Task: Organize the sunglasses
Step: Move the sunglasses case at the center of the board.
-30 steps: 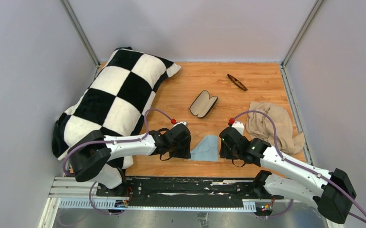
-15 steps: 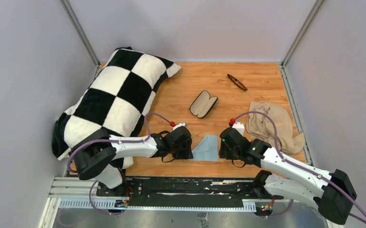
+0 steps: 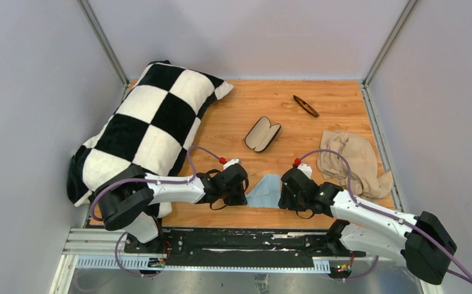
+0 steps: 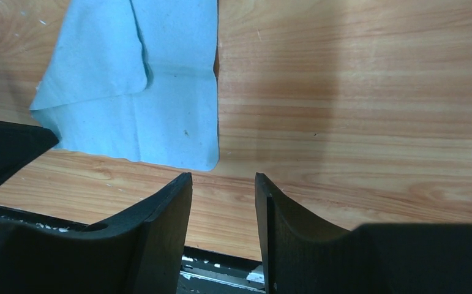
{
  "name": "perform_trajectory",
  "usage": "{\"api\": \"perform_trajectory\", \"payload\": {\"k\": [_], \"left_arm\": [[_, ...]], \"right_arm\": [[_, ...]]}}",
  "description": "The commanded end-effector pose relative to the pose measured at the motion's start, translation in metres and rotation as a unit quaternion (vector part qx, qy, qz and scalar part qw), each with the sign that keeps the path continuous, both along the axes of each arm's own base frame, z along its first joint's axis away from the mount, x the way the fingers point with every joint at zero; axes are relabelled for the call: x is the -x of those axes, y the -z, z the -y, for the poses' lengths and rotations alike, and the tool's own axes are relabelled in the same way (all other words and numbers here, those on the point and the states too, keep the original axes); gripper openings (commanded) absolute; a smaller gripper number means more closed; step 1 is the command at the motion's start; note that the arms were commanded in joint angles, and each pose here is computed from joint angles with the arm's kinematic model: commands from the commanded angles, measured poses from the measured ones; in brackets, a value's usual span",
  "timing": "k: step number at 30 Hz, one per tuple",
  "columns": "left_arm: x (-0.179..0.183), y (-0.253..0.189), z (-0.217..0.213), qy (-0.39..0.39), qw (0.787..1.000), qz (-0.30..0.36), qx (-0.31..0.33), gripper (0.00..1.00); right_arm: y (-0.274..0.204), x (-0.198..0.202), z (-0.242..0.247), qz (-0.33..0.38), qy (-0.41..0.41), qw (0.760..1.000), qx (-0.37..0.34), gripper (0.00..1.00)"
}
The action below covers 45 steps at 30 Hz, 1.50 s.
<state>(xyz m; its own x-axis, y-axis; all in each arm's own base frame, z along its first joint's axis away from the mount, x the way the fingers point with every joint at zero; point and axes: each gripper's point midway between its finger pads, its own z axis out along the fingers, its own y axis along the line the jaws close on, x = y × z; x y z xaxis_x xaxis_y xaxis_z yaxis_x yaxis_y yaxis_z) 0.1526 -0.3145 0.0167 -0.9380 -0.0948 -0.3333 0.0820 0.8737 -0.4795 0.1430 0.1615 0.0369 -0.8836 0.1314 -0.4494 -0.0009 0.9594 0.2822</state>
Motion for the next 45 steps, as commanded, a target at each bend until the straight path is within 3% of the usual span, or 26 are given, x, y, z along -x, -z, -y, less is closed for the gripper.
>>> {"api": "perform_trajectory", "payload": {"k": [1,3,12,15,20,29,36,41,45], "left_arm": [[-0.002,0.011,-0.008,-0.005,1.0,0.007,-0.03,0.07],[-0.002,0.011,-0.009,-0.006,0.999,0.007,-0.031,0.0],[-0.001,0.008,-0.005,-0.006,1.0,0.008,-0.012,0.0],[0.0,0.007,-0.003,-0.003,1.0,0.007,-0.006,0.0],[-0.001,0.003,0.0,0.0,1.0,0.01,0.002,0.0],[-0.018,-0.048,0.026,0.019,0.997,0.031,0.072,0.0],[-0.077,-0.117,0.039,0.025,0.988,0.082,0.126,0.0],[-0.111,-0.176,0.034,0.026,0.982,0.147,0.113,0.0],[-0.104,-0.157,0.015,0.002,0.986,0.135,0.098,0.0]], "right_arm": [[0.017,0.005,-0.008,-0.032,0.017,0.999,-0.022,0.47],[0.022,0.004,-0.012,-0.038,0.016,0.999,-0.026,0.46],[0.035,0.003,-0.02,-0.058,0.01,0.998,-0.019,0.37],[0.036,0.004,-0.021,-0.063,0.01,0.998,-0.021,0.27],[0.03,0.002,-0.016,-0.05,0.016,0.998,-0.016,0.0],[-0.022,-0.036,-0.013,0.042,0.018,0.999,-0.013,0.0],[-0.081,-0.093,-0.019,0.096,0.003,0.995,-0.023,0.0],[-0.117,-0.111,-0.028,0.132,-0.01,0.991,-0.035,0.0],[-0.119,-0.101,-0.029,0.123,-0.019,0.991,-0.051,0.0]]}}
